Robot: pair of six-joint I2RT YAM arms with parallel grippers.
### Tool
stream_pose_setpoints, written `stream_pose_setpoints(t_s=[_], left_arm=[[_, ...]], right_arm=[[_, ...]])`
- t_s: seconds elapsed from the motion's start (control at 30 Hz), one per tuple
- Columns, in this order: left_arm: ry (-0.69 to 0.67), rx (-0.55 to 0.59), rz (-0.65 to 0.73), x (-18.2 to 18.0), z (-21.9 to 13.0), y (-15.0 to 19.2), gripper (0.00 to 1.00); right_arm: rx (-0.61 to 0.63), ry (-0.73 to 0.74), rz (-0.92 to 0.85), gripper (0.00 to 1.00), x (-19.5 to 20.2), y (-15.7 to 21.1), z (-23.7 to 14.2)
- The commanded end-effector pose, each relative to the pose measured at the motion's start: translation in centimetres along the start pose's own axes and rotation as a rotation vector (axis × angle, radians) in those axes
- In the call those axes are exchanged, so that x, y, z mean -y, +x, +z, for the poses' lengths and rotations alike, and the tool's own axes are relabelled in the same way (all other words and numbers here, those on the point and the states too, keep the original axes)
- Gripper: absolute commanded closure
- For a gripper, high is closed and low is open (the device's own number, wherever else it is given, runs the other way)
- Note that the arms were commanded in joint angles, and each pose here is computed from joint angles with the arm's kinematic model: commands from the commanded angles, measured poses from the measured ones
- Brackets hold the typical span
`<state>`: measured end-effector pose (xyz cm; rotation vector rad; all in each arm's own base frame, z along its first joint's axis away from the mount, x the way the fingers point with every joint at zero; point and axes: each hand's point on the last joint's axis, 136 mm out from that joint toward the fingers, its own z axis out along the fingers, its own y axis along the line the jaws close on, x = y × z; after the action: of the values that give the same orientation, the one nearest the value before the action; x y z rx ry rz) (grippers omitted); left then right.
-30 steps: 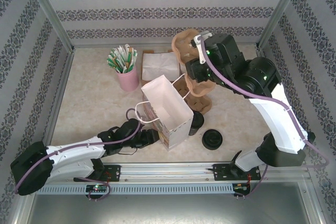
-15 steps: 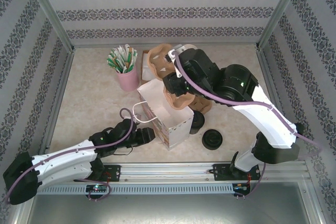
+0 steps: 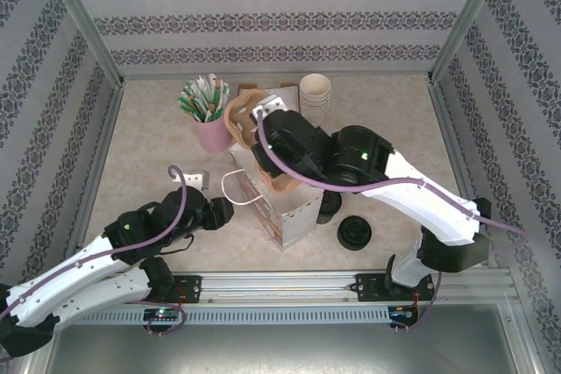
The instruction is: Pack the takeout coffee
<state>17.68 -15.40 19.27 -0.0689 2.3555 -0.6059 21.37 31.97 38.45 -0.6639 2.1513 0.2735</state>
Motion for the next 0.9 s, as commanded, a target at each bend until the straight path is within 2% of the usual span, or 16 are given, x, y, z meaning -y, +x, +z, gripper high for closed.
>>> stream_pose_setpoints(t_s=[0.0, 0.33, 0.53, 0.67, 0.87], left_arm=[[-0.187, 0.031, 0.138, -3.5, -2.0, -1.1, 0.44], [-0.189, 0.209, 0.163, -2.4, -6.6, -7.2, 0.41], [-0.149, 0.189, 0.150, -1.0, -5.7, -8.9, 0.39], [-0.057, 0.163, 0.102, 0.4, -4.7, -10.1, 0.36], [0.013, 0.134, 0.082, 1.9, -3.4, -11.7, 0.33]], right_arm=[[0.004, 0.015, 0.053, 0.60, 0.2, 0.4, 1.3], [-0.134, 0.001, 0.074, 0.60, -0.2, 4.4, 3.5], [-0.214, 0.000, 0.092, 0.61, -0.4, 6.6, 3.7], [-0.256, 0.024, 0.096, 0.61, -0.1, 7.6, 4.0], [-0.251, 0.047, 0.106, 0.61, 0.2, 7.8, 4.2]])
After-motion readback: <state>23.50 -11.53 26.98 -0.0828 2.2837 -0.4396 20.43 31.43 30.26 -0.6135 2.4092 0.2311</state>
